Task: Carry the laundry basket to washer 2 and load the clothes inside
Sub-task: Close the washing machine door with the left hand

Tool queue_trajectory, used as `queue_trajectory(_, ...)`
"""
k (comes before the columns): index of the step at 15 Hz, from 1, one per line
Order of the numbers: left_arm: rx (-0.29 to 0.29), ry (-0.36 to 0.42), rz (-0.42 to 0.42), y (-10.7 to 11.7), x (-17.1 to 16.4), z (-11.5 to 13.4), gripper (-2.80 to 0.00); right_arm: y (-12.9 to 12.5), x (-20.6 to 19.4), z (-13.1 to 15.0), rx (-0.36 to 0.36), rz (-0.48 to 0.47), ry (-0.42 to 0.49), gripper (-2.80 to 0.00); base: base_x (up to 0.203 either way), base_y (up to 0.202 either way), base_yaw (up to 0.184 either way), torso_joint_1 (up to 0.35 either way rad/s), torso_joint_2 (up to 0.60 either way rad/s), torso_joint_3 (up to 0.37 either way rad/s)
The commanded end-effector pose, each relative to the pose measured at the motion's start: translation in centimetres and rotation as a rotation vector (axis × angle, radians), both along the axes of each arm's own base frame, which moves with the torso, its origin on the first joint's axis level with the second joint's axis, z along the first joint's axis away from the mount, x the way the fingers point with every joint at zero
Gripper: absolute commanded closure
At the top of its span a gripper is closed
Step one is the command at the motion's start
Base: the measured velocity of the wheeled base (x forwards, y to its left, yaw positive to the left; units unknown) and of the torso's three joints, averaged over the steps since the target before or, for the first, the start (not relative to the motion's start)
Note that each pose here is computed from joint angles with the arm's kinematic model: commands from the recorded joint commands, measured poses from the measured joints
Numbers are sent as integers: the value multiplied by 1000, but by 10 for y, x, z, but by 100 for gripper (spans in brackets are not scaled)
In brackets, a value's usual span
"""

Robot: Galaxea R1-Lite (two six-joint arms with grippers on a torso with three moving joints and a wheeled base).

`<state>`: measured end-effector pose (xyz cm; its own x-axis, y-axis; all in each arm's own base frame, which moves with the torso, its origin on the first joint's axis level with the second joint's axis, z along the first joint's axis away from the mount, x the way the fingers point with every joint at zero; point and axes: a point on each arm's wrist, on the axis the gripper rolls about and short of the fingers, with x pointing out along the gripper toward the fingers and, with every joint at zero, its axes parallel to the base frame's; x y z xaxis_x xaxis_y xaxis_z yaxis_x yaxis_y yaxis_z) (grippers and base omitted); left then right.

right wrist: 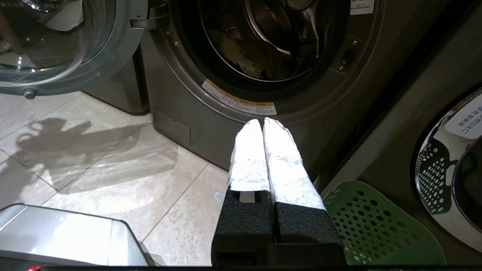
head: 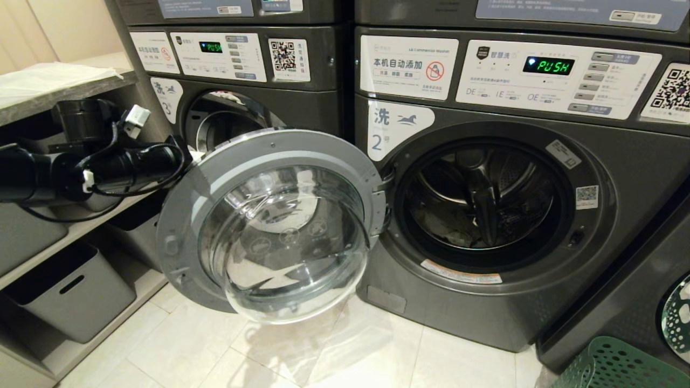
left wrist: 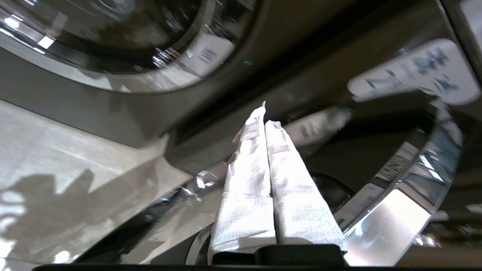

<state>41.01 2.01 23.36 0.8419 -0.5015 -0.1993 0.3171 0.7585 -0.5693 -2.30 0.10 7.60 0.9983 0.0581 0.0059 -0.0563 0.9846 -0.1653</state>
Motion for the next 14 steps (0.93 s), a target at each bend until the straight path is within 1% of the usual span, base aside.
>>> queue_trajectory(1,-10,-59,-29,-14,-33,32,0,0,0,0,-1,1,1,0,0,0,0,0,0,0)
queue_trajectory(3,-68,-63,-79,-38,-56,50,0,0,0,0,-1,0,1,0,0,0,0,0,0,0)
queue_trajectory(4,-120,-61,-101,-51,-69,63,0,0,0,0,-1,1,0,0,0,0,0,0,0,0)
queue_trajectory(6,-269,-20,-137,-78,-94,88,0,0,0,0,-1,1,1,0,0,0,0,0,0,0)
queue_trajectory(7,-322,-3,-147,-90,-105,97,0,0,0,0,-1,1,1,0,0,0,0,0,0,0)
queue_trajectory(8,-359,7,-160,-100,-115,105,0,0,0,0,-1,0,1,0,0,0,0,0,0,0)
queue_trajectory(10,-423,20,-183,-114,-133,117,0,0,0,0,-1,0,0,0,0,0,0,0,0,0)
queue_trajectory(12,-488,45,-228,-126,-153,128,0,0,0,0,-1,0,0,0,0,0,0,0,0,0)
queue_trajectory(13,-497,65,-221,-127,-156,128,0,0,0,0,-1,1,1,0,0,0,0,0,0,0)
queue_trajectory(14,-490,62,-167,-123,-148,124,0,0,0,0,-1,1,0,0,0,0,0,0,0,0)
